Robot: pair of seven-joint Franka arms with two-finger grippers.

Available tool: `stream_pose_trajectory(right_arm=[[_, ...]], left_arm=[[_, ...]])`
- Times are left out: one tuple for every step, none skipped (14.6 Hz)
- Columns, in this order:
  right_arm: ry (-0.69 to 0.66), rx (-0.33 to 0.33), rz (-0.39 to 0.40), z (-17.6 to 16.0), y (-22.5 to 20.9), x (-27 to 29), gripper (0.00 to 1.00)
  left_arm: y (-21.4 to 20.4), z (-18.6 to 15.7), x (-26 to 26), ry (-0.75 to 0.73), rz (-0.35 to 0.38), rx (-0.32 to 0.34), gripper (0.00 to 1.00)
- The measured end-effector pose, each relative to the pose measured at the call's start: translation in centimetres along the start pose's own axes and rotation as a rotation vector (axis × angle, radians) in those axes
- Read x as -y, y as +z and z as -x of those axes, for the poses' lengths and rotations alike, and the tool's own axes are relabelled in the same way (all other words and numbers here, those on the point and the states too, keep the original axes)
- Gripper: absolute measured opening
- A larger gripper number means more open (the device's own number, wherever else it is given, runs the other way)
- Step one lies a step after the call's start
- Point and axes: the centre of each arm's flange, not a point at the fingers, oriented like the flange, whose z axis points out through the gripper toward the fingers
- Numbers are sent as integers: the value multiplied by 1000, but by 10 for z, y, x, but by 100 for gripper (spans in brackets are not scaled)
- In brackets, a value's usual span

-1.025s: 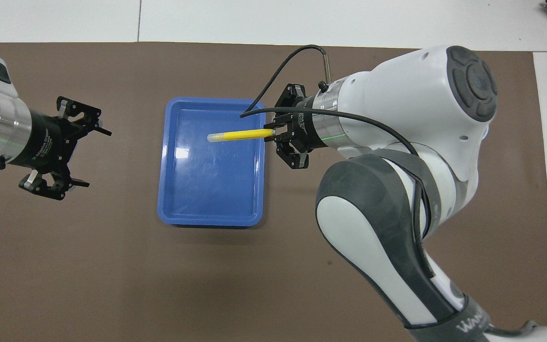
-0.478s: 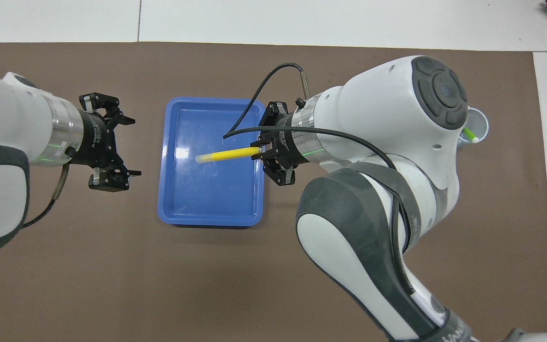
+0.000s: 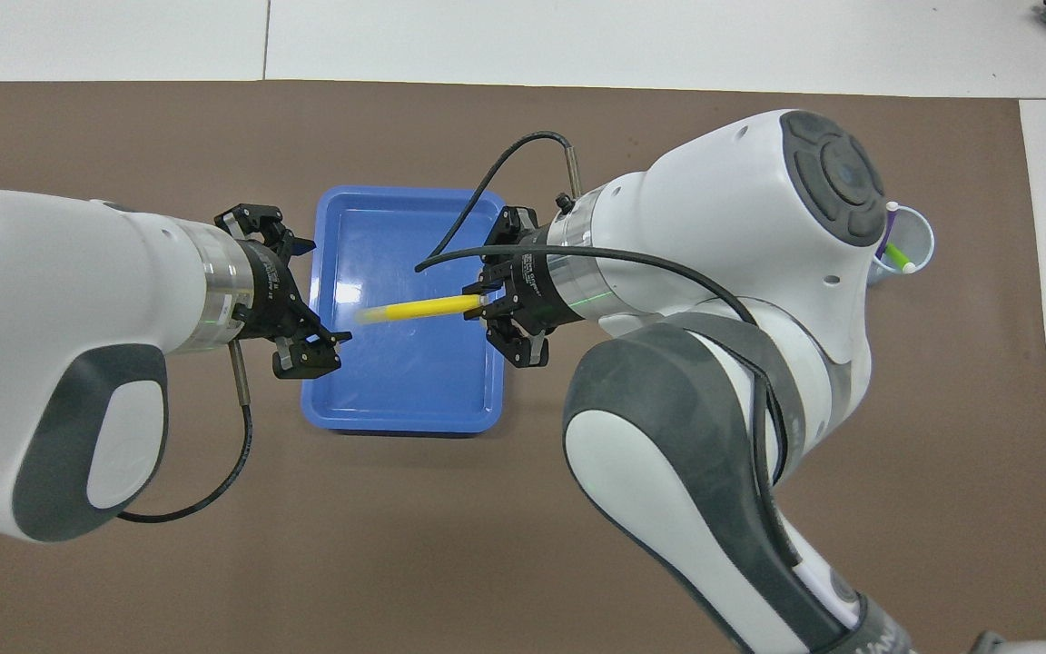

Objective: Right arm passes pens to left for tray arrangement
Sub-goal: 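Close the left gripper on the yellow pen beside the right gripper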

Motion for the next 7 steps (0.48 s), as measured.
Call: stream_pose_trajectory(right_arm=[[3, 7, 2, 1, 0, 0, 19], [3, 10, 2, 1, -1, 0, 19], [3, 11, 2, 2, -1, 0, 19], [4, 12, 2, 2, -1, 0, 19], [4, 13, 2, 2, -1, 0, 19], [4, 13, 2, 2, -1, 0, 19], [4, 13, 2, 2, -1, 0, 19]], left_arm=[[5, 5, 7, -3, -4, 1, 100], [8, 11, 14, 1, -9, 2, 100], [11, 17, 21, 1, -15, 2, 100], [12, 23, 27, -5, -19, 2, 100], [13, 27, 31, -10, -22, 4, 100], [12, 29, 34, -15, -22, 5, 100], [12, 30, 34, -18, -22, 6, 100]])
